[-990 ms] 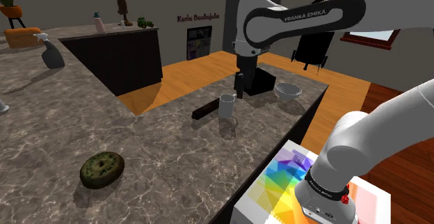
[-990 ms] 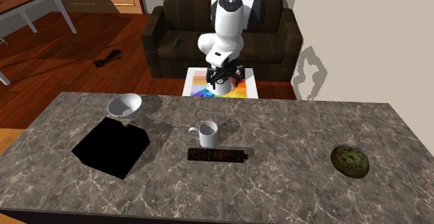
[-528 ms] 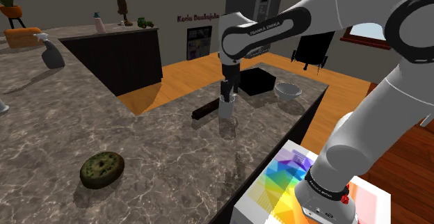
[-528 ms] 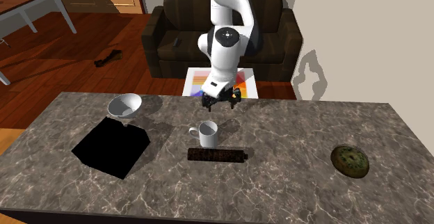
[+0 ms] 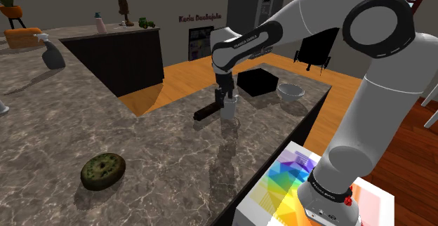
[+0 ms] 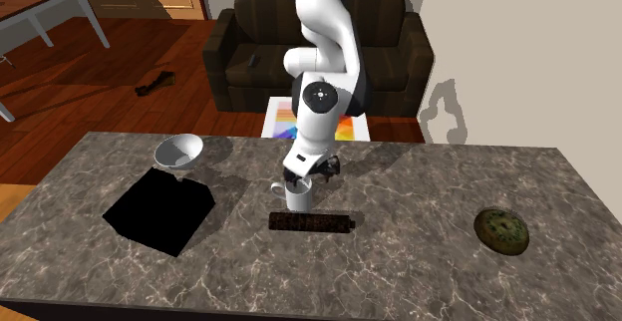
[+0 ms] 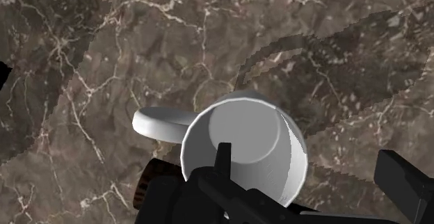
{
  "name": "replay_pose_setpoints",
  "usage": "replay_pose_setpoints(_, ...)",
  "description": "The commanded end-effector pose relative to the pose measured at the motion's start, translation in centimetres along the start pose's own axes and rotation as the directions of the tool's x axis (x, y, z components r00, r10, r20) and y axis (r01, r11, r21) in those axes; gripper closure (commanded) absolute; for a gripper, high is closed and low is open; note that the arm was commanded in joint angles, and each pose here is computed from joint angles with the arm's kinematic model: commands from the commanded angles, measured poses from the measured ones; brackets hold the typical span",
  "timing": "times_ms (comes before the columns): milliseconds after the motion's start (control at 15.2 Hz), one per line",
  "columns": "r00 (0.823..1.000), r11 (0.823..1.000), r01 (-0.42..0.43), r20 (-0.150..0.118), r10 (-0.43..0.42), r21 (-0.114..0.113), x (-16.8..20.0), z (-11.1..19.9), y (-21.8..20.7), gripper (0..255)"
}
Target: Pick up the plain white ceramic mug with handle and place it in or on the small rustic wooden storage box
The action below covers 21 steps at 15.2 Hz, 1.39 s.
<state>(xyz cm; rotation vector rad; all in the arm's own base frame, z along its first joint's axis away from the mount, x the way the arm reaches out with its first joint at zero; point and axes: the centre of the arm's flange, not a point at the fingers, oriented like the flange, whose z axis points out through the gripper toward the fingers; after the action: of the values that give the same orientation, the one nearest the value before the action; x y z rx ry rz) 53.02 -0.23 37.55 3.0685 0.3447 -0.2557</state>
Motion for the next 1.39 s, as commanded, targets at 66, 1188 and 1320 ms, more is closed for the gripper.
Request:
replay_pose_setpoints(66,1.000,1.000,0.000,0.000,0.000,0.000,0.1,1.5,0.0,0)
replay_pose_setpoints(1188,1.000,1.000,0.000,0.000,0.000,0.000,0.1,2.9,0.0,255)
replay_pose_setpoints(1320,1.000,1.000,0.000,0.000,0.000,0.000,0.1,2.9,0.0,255)
